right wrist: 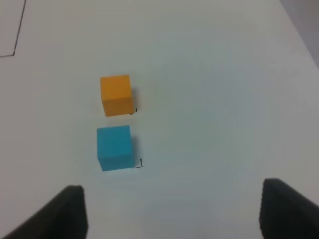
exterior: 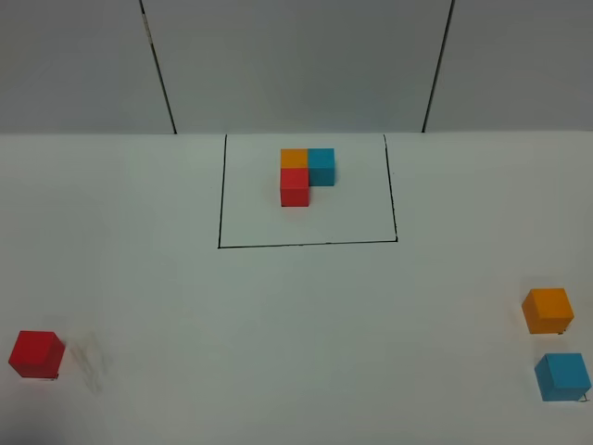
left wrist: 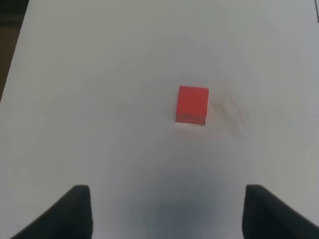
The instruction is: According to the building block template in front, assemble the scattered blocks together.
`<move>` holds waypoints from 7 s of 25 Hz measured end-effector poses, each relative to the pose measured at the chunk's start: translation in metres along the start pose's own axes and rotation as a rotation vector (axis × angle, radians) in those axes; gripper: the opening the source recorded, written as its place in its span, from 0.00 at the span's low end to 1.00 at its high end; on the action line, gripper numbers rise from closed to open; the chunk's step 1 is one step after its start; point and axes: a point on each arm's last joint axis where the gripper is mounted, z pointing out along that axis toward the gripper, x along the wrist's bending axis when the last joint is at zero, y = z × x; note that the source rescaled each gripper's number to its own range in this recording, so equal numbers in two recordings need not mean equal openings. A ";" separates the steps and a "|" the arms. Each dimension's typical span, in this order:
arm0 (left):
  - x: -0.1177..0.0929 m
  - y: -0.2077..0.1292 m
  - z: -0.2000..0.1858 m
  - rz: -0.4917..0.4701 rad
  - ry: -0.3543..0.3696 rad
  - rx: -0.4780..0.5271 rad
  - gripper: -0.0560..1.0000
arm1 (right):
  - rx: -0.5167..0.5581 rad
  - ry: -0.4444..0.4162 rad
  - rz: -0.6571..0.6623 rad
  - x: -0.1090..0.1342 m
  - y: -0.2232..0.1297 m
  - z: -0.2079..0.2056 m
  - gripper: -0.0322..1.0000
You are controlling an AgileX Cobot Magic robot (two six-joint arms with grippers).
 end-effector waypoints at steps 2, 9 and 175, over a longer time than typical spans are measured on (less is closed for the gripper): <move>-0.001 0.016 0.005 0.004 0.003 0.048 0.53 | 0.000 0.000 0.000 0.000 0.000 0.000 0.51; -0.006 0.067 0.031 0.014 0.008 0.145 0.53 | 0.000 0.000 0.000 0.000 0.000 0.000 0.51; -0.041 0.005 0.313 0.089 -0.062 0.499 0.06 | 0.000 0.000 0.001 0.000 0.000 0.000 0.51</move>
